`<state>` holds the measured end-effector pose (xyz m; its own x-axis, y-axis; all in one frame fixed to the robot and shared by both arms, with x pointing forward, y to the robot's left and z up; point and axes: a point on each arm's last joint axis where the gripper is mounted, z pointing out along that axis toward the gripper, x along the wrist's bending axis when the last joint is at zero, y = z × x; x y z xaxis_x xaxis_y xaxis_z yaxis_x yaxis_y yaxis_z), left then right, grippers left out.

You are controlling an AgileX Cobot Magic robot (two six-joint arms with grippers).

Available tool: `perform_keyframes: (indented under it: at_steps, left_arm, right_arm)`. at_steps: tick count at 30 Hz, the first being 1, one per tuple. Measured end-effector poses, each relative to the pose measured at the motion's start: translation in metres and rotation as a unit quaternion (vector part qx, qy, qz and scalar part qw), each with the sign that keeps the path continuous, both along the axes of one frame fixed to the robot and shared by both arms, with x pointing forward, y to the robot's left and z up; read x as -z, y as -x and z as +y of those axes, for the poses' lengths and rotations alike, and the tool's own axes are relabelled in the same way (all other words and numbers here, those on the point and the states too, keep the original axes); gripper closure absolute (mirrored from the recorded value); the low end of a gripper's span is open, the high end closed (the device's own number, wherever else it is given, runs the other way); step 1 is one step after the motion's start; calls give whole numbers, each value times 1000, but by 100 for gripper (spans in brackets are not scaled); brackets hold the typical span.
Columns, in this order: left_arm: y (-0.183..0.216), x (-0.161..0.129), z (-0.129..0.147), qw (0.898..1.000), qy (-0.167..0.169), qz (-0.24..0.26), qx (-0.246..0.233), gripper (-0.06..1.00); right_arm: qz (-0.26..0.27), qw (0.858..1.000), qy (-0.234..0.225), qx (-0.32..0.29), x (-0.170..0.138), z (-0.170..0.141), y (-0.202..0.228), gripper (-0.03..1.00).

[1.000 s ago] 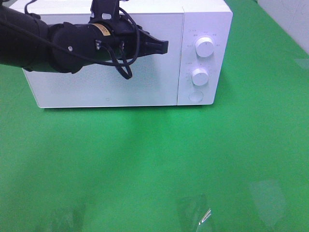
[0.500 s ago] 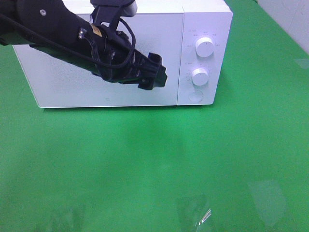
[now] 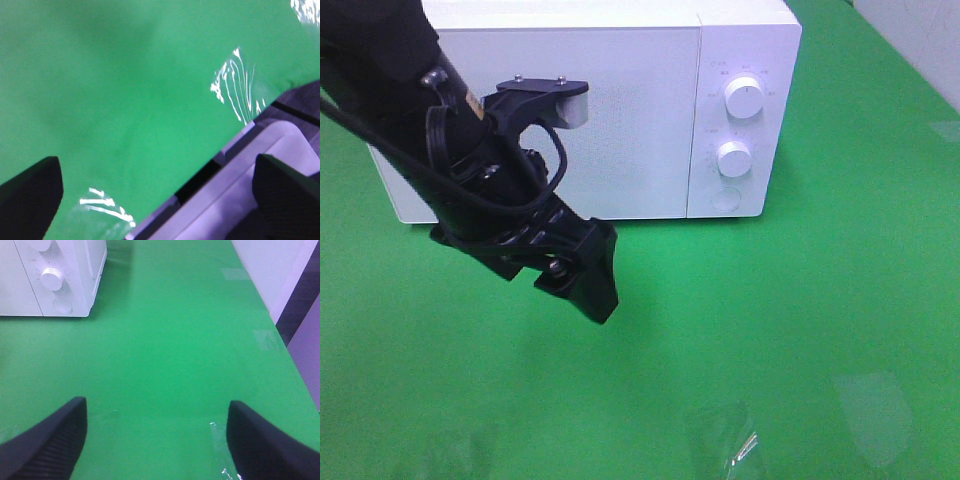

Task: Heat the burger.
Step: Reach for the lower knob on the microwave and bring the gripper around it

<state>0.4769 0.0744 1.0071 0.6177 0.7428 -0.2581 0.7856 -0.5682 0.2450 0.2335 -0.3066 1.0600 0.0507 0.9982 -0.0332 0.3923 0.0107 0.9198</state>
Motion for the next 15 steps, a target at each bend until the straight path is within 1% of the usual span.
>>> perform_keyframes:
  at_steps: [1,2,3,4,5,6,7,8,9,10,11,13,14,15]
  left_arm:
    - [4,-3,4,1000,-12,21,0,0]
    - [4,-3,4,1000,-12,21,0,0]
    - [5,-5,12,999,-24,38,-11,0]
    - [5,-5,12,999,-24,38,-11,0]
    - [3,-7,18,999,-28,42,-18,0]
    - [-2,-12,32,998,-32,44,-39,0]
    - [-2,-12,32,998,-32,44,-39,0]
    - [-7,-20,47,997,-25,37,-63,0]
    - [-7,-20,47,997,-25,37,-63,0]
    - [-11,-28,68,995,-18,29,-95,0]
    - [-11,-28,68,995,-18,29,-95,0]
    - [-14,-40,109,987,-10,17,-159,0]
    - [-14,-40,109,987,-10,17,-159,0]
    - [-13,-44,121,984,-10,14,-175,0]
  right_arm:
    - [0,1000,0,0,0,0,0,21]
    - [0,1000,0,0,0,0,0,21]
    - [0,1000,0,0,0,0,0,21]
    - [0,1000,0,0,0,0,0,21]
    - [0,1000,0,0,0,0,0,21]
    - [0,1000,0,0,0,0,0,21]
    - [0,1000,0,0,0,0,0,21]
    - [0,1000,0,0,0,0,0,21]
    - [0,1000,0,0,0,0,0,21]
    - [0,1000,0,0,0,0,0,21]
    - [0,1000,0,0,0,0,0,21]
    - [0,1000,0,0,0,0,0,21]
    - [0,1000,0,0,0,0,0,21]
    - [0,1000,0,0,0,0,0,21]
